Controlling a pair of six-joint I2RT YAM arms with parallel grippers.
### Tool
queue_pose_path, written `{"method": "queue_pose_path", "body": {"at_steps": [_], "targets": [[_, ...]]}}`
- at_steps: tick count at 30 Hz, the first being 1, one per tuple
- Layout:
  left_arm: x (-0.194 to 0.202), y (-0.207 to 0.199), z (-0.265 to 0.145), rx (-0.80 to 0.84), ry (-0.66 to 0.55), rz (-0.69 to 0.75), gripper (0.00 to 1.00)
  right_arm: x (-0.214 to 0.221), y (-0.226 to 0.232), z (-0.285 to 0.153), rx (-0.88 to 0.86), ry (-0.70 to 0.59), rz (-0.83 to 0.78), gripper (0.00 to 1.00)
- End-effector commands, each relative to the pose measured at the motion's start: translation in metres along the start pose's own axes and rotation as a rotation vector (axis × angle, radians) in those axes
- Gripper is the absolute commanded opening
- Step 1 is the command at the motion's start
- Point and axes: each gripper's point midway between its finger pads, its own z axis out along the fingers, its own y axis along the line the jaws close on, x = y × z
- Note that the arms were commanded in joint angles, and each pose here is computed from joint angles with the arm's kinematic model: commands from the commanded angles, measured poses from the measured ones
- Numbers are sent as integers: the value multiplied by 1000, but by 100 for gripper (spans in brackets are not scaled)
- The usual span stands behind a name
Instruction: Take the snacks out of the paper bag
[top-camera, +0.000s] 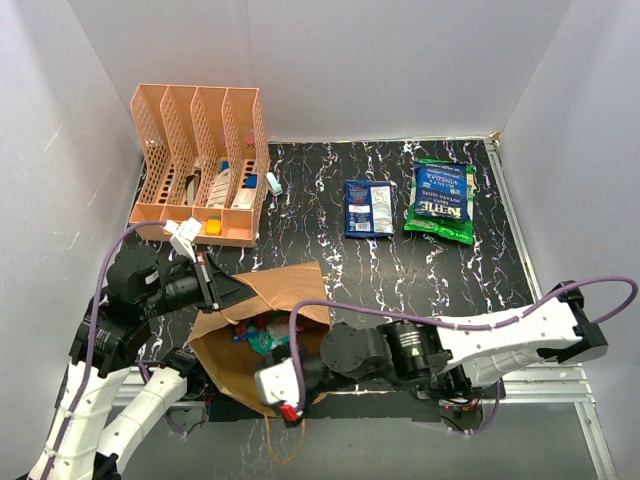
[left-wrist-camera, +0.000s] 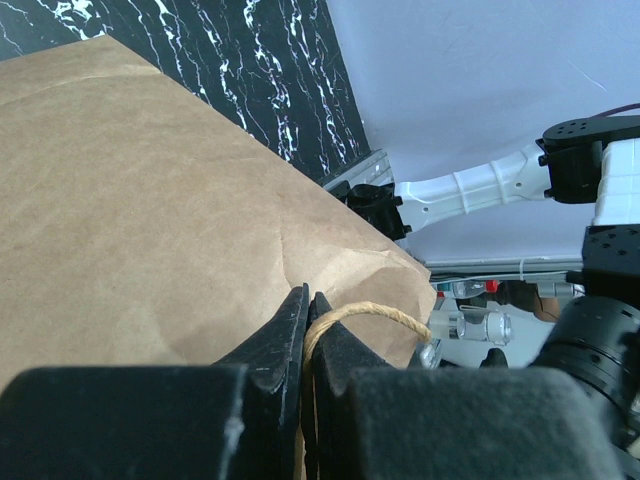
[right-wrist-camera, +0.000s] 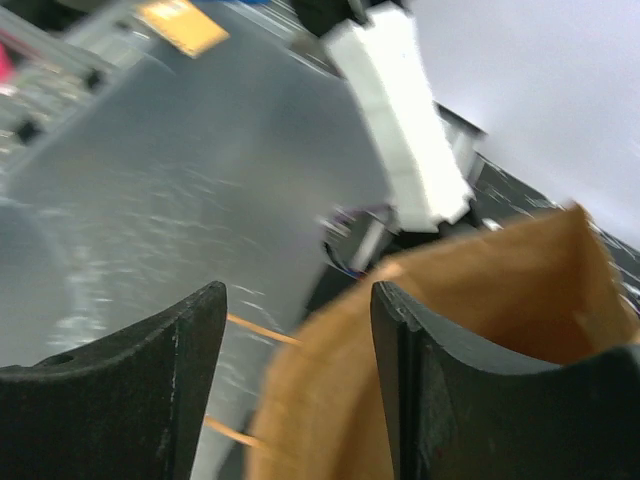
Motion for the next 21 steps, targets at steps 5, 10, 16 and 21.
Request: {"method": "queue_pose_path", "body": {"at_steps": [5, 10, 16, 21], "targets": [[1, -18, -16, 57, -39, 24, 0, 65, 3, 23, 164, 360, -289, 54], [0, -19, -20, 46, -56, 8, 0, 97, -11, 23, 249, 466, -326, 54], [4, -19, -30, 5, -58, -7, 0, 136, -8, 18, 205, 563, -325, 62], [3, -26, -37, 9, -68, -1, 0, 168, -22, 13, 202, 696, -344, 65]]}}
